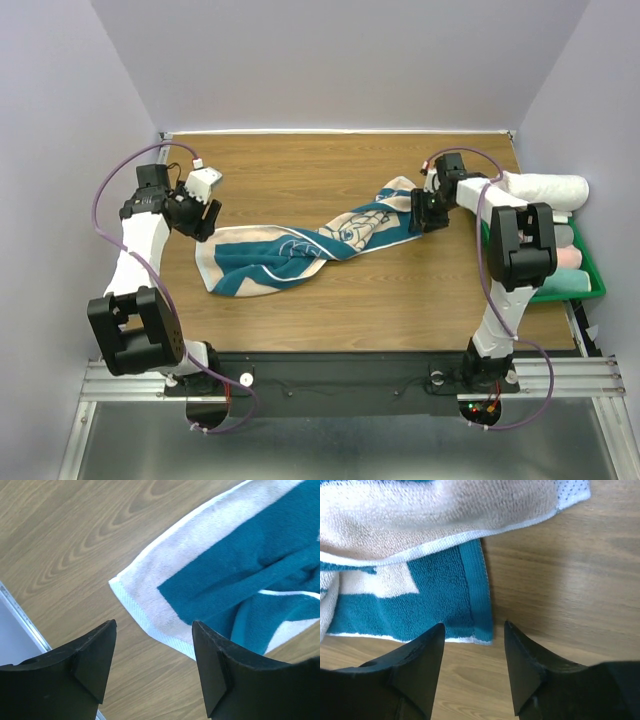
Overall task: Roll the towels
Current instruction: Flatten the towel
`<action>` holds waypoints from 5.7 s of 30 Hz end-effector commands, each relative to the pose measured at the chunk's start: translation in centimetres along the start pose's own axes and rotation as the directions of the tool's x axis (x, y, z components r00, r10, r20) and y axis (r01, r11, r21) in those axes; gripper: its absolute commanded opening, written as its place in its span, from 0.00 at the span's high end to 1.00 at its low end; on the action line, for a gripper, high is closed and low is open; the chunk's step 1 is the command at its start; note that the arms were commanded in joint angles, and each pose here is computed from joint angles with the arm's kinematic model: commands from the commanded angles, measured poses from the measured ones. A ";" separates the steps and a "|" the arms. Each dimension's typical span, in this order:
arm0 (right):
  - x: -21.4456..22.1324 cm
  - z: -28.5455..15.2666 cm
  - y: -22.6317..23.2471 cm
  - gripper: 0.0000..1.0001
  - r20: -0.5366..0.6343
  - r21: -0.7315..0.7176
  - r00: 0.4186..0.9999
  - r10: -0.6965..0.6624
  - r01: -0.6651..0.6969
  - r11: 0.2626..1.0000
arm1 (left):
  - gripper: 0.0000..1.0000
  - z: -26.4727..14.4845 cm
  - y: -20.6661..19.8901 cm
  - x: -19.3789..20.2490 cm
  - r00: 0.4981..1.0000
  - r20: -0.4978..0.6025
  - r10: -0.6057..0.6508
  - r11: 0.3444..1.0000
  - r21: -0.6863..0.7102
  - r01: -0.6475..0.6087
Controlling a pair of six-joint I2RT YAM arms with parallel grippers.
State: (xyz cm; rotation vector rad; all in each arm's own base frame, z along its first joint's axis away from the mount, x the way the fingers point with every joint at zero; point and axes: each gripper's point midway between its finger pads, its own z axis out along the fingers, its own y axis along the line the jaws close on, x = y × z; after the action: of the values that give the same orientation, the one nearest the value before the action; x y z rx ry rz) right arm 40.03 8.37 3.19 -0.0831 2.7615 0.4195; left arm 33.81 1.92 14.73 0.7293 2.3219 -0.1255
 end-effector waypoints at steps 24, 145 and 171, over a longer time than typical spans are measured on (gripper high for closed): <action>-1.8 -4.9 5.7 1.00 0.101 -0.219 0.995 0.021 0.002 0.976 | 0.34 9.0 6.7 3.7 0.979 -0.120 -0.168 0.985 0.029 0.172; 2.0 -5.5 -1.5 0.65 0.055 -0.074 0.990 -0.132 0.136 0.988 | 0.74 3.2 1.3 7.1 0.978 -0.156 -0.138 0.990 -0.009 0.138; 9.5 -1.3 -9.6 0.76 -0.222 0.235 0.958 -0.182 0.234 0.944 | 0.85 4.9 4.0 15.9 0.890 -0.363 -0.277 0.958 -0.180 0.225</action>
State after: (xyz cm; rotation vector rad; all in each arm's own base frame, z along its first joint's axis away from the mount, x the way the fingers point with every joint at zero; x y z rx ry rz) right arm 34.29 2.95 2.07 -0.3200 2.8086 0.2964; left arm 30.24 8.91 1.98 0.4555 2.7199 -0.0590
